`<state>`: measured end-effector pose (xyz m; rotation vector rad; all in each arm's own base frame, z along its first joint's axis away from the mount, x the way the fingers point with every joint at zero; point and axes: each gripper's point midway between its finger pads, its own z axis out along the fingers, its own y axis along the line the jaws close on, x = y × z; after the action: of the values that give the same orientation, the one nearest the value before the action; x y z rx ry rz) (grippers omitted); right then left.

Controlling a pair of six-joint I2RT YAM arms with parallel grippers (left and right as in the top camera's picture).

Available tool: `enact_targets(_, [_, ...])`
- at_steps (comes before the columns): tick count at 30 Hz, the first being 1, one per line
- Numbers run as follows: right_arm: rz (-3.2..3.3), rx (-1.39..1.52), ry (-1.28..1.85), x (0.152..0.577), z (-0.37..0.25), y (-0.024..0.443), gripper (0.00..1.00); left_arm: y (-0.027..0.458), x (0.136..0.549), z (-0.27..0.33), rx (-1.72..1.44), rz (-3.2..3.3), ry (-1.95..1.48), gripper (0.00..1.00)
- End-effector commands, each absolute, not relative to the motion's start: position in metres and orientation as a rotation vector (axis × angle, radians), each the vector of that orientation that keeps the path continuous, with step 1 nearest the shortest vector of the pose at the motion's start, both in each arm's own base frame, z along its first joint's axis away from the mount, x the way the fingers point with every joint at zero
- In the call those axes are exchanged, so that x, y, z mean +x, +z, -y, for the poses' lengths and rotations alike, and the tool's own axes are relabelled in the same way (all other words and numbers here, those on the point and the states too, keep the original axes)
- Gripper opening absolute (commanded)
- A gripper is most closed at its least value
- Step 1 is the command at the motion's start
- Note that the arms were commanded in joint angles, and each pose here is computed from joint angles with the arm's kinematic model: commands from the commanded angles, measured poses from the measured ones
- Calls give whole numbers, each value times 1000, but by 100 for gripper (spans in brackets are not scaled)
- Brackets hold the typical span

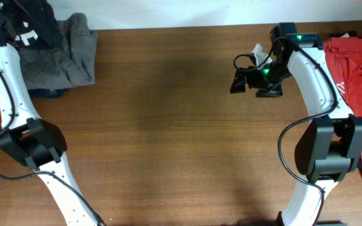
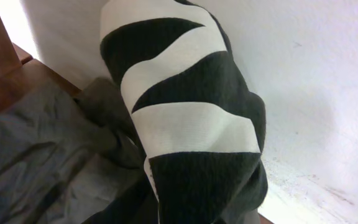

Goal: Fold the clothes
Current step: 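Lower the shirt onto the grey stack and release with the left gripper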

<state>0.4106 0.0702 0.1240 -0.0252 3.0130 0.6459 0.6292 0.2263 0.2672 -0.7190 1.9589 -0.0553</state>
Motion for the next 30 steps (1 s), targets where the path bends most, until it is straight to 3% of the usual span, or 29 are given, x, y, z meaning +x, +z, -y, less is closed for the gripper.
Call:
enact_targets(1, [-3030,-13,630,409,-66,119,99,283,629,-227,-733,-1912,-68,0])
enact_targets(12, [-3037,-10,632,407,-66,119,99,295,646,-194,-723,-1863,-185,0])
enact_targets(30, [-3041,-9,632,406,-66,119,99,269,634,-250,-1103,-1701,-99,0])
